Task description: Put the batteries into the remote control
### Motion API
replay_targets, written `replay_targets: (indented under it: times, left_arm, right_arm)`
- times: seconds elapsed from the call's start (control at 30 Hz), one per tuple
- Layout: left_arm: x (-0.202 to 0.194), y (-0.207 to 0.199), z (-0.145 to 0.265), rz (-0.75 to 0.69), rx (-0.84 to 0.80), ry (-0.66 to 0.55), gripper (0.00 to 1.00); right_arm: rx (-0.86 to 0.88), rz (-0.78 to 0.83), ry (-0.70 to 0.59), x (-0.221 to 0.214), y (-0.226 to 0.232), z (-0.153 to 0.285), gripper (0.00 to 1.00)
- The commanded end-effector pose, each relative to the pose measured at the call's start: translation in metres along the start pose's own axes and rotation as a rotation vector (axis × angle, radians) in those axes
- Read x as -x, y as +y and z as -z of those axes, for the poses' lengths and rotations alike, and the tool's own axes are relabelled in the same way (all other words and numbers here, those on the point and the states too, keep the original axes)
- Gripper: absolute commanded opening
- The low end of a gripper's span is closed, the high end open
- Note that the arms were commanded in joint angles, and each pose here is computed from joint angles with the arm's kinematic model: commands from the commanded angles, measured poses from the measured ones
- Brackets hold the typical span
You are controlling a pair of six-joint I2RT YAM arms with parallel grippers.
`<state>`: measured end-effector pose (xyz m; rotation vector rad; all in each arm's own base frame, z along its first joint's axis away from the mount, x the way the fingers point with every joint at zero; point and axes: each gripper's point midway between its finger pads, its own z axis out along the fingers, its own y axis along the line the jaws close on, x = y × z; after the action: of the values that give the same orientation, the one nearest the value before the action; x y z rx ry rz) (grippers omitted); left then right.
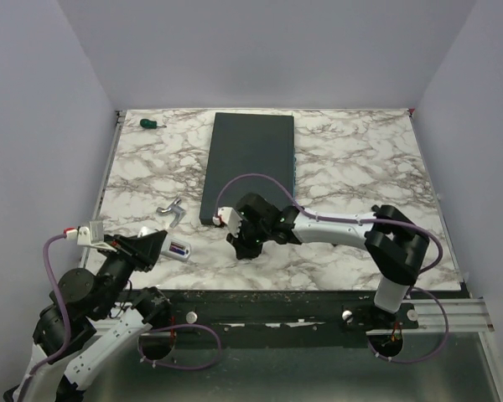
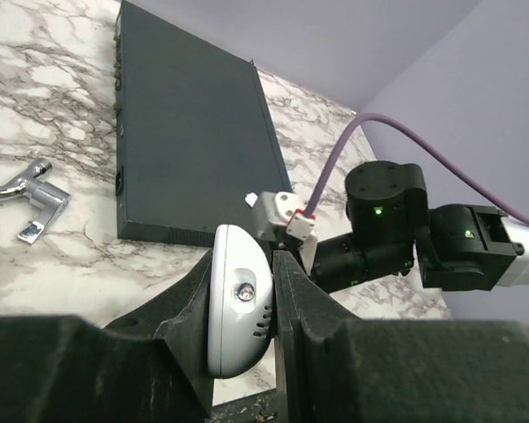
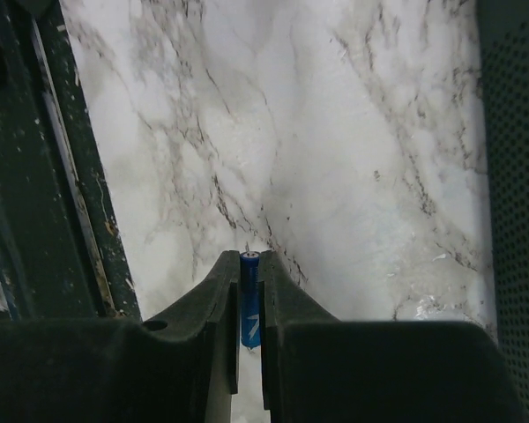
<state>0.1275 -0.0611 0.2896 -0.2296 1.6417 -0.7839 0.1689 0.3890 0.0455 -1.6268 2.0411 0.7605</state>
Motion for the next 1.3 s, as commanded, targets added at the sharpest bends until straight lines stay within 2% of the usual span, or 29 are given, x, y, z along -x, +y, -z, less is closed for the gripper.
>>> replay_targets:
  times: [0.0, 0.27, 0.53, 0.73, 0.97, 1.13, 1.27]
  left_arm:
    - [0.030, -0.007, 0.026, 0.079, -0.094, -0.135, 0.00]
    - [0.023, -0.028, 0.011, 0.077, -0.148, -0.080, 0.00]
    - [0.010, -0.061, -0.018, 0.091, -0.230, -0.006, 0.00]
    - [-0.024, -0.095, -0.047, 0.171, -0.351, 0.112, 0.00]
    - [-0.061, -0.117, -0.069, 0.326, -0.456, 0.219, 0.00]
    - [-0.076, -0.119, -0.079, 0.431, -0.484, 0.236, 0.00]
    - [-0.084, -0.115, -0.086, 0.476, -0.470, 0.241, 0.00]
  right_arm:
    - [-0.065, -0.069, -0.155, 0.034, -0.003, 0.017, 0.01]
    - [-0.248, -0.212, -0.346, 0.050, -0.017, 0.063, 0.01]
    - [-0.325, -0.265, -0.664, 0.088, -0.004, 0.162, 0.01]
    - [-0.392, -0.319, -0.885, 0.096, 0.003, 0.236, 0.01]
    - [-0.285, -0.166, -1.019, 0.097, 0.039, 0.271, 0.01]
    - [-0.233, -0.022, -1.088, 0.094, 0.056, 0.277, 0.01]
    - [-0.187, 0.016, -1.123, 0.095, 0.066, 0.277, 0.01]
